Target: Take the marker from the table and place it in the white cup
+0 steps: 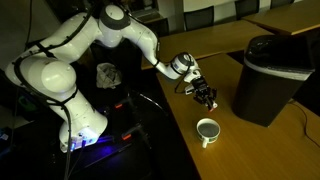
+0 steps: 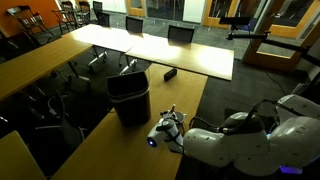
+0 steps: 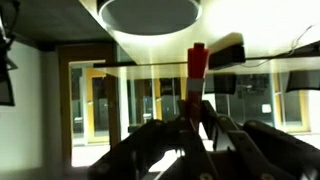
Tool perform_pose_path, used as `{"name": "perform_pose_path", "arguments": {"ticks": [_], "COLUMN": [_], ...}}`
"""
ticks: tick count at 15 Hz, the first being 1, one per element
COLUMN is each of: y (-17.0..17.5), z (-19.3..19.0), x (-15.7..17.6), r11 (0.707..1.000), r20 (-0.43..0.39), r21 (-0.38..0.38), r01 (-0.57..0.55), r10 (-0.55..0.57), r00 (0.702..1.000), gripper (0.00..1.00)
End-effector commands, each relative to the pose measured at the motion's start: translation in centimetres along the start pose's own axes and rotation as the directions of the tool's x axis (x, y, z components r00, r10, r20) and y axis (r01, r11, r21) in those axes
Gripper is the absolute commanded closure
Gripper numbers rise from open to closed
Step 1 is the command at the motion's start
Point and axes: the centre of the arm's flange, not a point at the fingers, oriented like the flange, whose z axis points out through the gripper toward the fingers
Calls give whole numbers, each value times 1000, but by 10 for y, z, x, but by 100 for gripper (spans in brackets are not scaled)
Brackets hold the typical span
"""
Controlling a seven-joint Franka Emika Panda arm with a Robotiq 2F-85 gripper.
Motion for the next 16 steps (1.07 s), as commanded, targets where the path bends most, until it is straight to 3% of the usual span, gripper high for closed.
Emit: {"name": "perform_pose_path", "arguments": {"ticks": [1,4,5,11,14,15,16], "y": [14,25,28,20,14,12,10], "z": [10,34,42,77,76,74,71], "x": [0,-9,-14,-72,-78,-79,-80], "r11": [996,984,981,975,976,978,979], "r20": [-191,-345,-356,-236,-211,-216,-201], "r21": [-79,-167,-184,-218,-215,-203,-198], "r01": [-38,-58,-64,-38,-41,-47,-43], "r10": [23,-4,-6,-15,-5,2,3], "r00": [981,939,935,972,977,976,980], "gripper": [95,95,95,95,94,56,54]}}
